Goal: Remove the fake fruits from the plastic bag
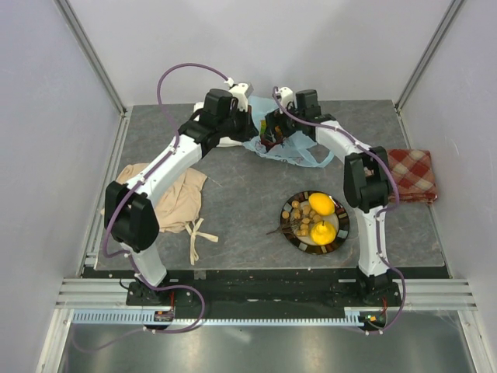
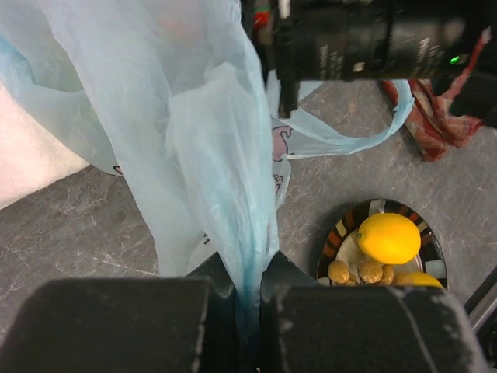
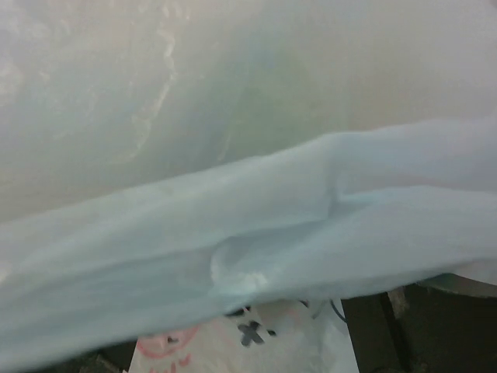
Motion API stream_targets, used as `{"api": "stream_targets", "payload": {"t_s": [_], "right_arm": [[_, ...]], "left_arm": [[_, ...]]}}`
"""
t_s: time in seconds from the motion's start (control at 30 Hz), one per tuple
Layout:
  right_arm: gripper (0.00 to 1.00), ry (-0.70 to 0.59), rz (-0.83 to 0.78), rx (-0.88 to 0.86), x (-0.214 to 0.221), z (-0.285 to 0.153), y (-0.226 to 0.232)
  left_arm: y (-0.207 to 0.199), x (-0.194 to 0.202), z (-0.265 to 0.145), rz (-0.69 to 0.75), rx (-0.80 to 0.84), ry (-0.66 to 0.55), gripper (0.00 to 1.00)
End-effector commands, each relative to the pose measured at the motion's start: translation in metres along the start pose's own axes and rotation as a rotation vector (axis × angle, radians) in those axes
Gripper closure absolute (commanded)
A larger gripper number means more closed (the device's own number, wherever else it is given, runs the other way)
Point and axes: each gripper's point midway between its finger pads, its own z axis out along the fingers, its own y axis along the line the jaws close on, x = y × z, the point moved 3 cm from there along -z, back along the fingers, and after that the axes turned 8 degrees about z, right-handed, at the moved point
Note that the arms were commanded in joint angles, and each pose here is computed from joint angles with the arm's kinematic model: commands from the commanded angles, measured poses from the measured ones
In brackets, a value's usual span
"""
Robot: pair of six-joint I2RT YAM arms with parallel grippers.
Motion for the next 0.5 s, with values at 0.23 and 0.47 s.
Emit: {"api": "stream_targets", "payload": {"t_s": [0.23,0.47], "right_arm": [[0.02,0.077,-0.019,0.055,0.036,0.033,0.002],[0.09,0.104,-0.029,0.038,0.044,0.034,0.003]], "left_arm": [[0.008,0.001,-0.002,0.055,-0.038,-0.006,0.98],[0.011,0.002,-0.001,0.059,-0.053,-0.006,0.99]]}}
